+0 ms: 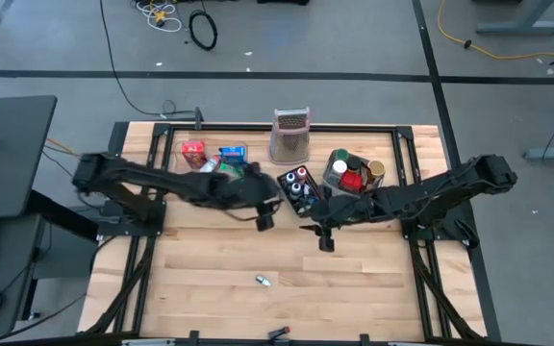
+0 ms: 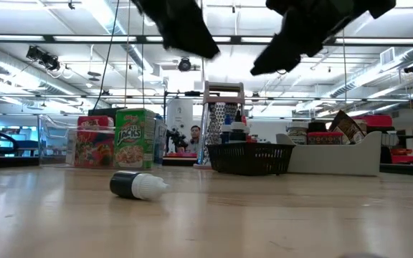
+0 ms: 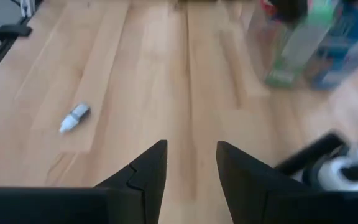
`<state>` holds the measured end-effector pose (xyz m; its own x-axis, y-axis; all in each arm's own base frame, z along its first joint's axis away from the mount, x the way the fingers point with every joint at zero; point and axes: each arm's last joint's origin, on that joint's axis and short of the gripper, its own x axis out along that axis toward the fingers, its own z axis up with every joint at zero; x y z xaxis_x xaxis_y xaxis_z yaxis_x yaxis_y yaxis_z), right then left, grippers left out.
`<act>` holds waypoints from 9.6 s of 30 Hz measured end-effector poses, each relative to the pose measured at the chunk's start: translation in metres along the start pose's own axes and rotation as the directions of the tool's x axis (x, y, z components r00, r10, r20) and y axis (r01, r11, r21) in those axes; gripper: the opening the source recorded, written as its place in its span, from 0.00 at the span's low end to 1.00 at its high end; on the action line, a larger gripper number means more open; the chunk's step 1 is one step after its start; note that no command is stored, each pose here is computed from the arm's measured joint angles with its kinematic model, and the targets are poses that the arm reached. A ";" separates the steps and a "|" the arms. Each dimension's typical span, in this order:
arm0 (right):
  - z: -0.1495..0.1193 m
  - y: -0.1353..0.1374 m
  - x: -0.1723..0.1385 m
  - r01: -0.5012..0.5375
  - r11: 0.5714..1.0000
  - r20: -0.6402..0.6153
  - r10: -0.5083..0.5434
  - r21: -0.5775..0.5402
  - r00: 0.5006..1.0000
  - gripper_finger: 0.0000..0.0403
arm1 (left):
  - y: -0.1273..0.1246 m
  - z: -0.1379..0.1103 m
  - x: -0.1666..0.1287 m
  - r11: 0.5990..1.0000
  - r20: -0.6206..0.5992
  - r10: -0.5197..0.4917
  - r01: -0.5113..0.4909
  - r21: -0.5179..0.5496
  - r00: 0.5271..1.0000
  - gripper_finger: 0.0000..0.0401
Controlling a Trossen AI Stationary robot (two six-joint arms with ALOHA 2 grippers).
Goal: Pick & Place Kitchen Items
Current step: Put the small black food coloring bottle into the black bin, then put the red food coloring bottle into the black bin
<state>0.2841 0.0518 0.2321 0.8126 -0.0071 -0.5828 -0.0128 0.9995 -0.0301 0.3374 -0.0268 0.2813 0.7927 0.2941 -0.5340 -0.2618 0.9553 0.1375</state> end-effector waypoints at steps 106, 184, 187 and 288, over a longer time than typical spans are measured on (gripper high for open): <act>-0.050 -0.043 0.047 0.502 0.863 -0.342 -0.489 -0.055 0.802 0.24 | -0.044 -0.002 -0.127 0.995 0.169 0.090 -0.094 0.018 0.981 0.39; -0.063 0.179 0.103 -0.469 0.833 0.244 0.540 -0.295 0.806 0.39 | -0.067 0.008 -0.099 0.933 0.261 0.097 0.003 -0.360 0.960 0.39; -0.068 0.191 0.099 -0.439 0.856 0.207 0.498 -0.272 0.842 0.39 | -0.067 0.008 -0.099 0.920 0.261 0.095 0.015 -0.392 0.961 0.39; -0.060 -0.057 0.026 0.392 0.918 0.051 -0.395 0.056 0.917 0.28 | -0.069 0.006 -0.098 0.949 0.242 0.037 0.041 -0.312 0.969 0.39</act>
<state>0.2714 -0.0069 0.1701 0.7802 -0.3997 -0.4812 0.3399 0.9166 -0.2104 0.2809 -0.1213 0.3294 0.8921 0.3282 -0.3104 -0.3873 0.9094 -0.1516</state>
